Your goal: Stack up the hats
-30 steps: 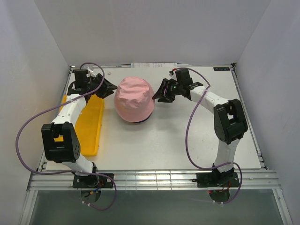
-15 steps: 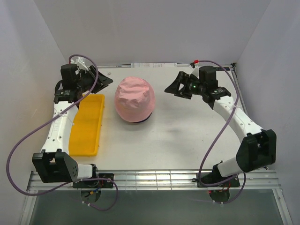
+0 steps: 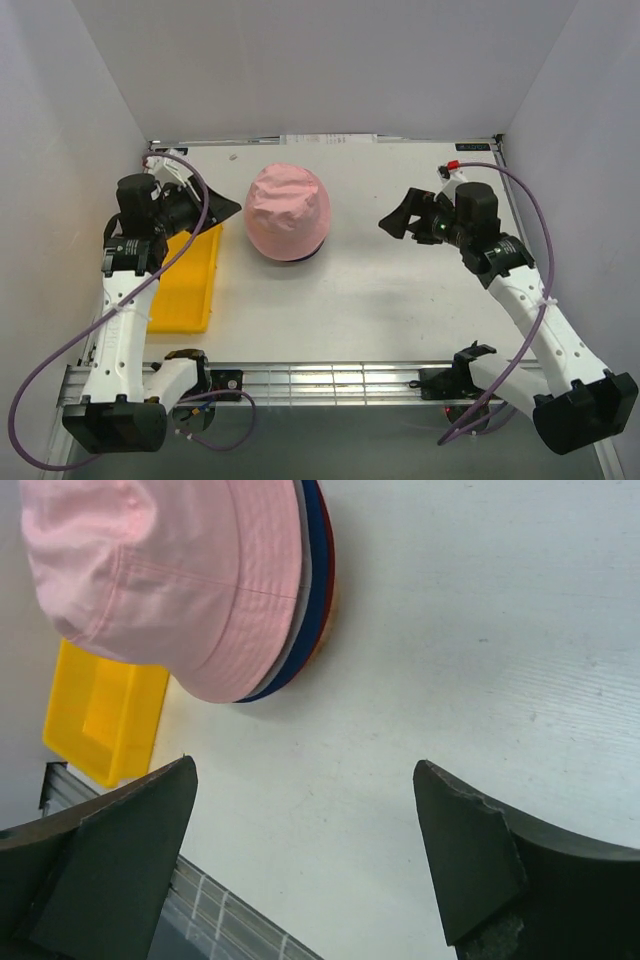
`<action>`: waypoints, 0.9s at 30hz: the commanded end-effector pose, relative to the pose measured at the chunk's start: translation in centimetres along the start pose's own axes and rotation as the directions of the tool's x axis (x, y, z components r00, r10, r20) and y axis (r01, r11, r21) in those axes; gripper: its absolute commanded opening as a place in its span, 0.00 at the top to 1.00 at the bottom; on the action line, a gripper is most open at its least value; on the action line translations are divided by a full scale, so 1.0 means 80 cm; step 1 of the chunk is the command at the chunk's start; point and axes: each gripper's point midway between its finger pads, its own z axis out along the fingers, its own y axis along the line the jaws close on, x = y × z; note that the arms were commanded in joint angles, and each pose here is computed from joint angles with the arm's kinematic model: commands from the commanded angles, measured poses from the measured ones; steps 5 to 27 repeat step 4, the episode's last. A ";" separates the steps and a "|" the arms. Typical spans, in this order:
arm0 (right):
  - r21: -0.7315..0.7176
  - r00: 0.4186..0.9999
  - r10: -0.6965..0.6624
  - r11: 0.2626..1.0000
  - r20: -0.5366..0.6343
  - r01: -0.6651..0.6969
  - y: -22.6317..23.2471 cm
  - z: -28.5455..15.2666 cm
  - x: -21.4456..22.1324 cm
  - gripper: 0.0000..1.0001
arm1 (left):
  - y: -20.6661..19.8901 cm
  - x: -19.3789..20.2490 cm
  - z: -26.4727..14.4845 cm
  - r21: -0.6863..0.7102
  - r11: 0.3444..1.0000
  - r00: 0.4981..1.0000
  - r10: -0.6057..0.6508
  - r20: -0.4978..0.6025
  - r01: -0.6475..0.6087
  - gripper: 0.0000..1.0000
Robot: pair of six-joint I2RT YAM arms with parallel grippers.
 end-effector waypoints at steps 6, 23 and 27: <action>0.100 0.998 -0.050 0.994 0.050 0.045 -0.023 -0.016 -0.002 0.09 | -0.009 0.017 -0.011 0.042 0.999 0.999 0.023 -0.030 -0.021 0.47; 0.100 0.998 -0.050 0.994 0.050 0.045 -0.023 -0.016 -0.002 0.09 | -0.009 0.017 -0.011 0.042 0.999 0.999 0.023 -0.030 -0.021 0.47; 0.100 0.998 -0.050 0.994 0.050 0.045 -0.023 -0.016 -0.002 0.09 | -0.009 0.017 -0.011 0.042 0.999 0.999 0.023 -0.030 -0.021 0.47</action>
